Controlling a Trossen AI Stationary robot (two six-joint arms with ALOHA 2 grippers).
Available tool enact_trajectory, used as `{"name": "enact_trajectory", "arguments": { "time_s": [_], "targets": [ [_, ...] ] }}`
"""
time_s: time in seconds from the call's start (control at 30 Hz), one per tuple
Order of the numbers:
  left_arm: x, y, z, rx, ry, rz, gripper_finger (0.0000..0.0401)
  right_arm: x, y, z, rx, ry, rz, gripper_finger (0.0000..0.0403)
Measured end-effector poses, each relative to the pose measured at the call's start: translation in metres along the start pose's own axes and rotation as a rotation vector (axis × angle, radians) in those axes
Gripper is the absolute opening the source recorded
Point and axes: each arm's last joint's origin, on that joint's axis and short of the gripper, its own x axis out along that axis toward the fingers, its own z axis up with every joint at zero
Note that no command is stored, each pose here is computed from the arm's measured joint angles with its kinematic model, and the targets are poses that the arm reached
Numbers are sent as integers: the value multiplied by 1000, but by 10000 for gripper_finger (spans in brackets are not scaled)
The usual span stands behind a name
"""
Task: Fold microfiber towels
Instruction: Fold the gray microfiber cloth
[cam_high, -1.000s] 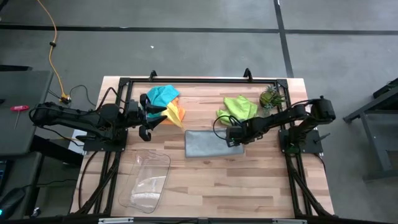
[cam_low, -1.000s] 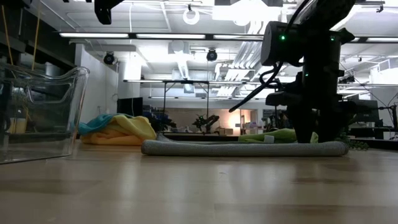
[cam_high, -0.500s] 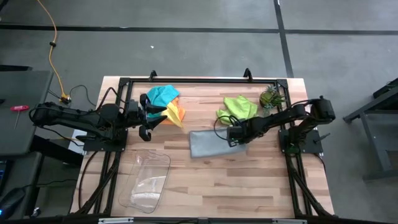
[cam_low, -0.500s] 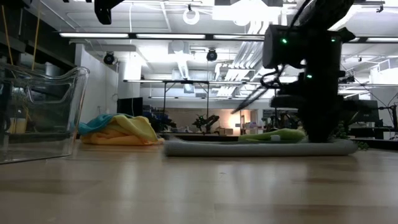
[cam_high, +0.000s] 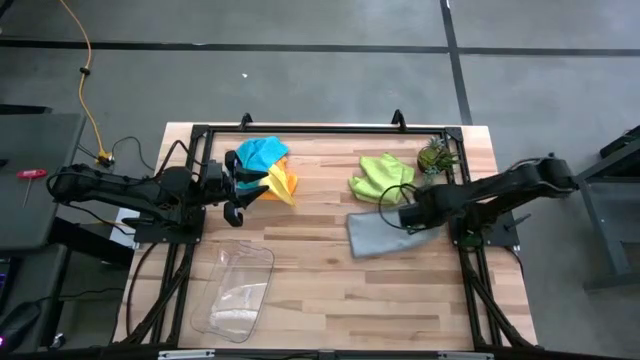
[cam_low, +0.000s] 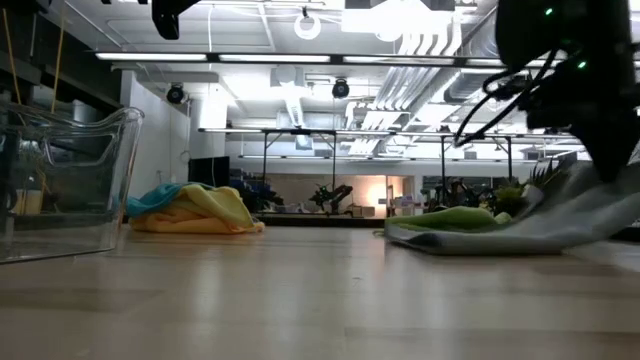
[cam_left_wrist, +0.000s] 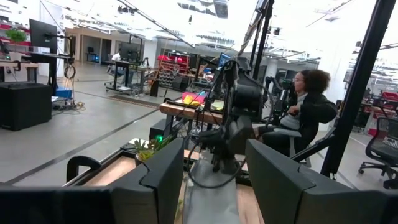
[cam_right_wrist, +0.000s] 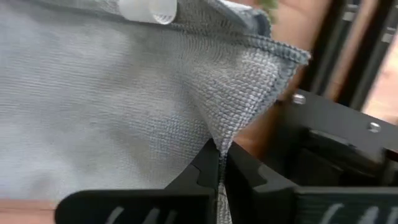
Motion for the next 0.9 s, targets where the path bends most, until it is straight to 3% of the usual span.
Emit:
{"name": "enact_trajectory", "arguments": {
  "time_s": [0.3, 0.9],
  "targets": [
    [0, 0, 0, 0, 0, 0, 163, -11, -22, -4, 16, -21, 6, 0],
    [0, 0, 0, 0, 0, 0, 163, -27, 30, 8, 21, -154, 565, 0]
  ]
}}
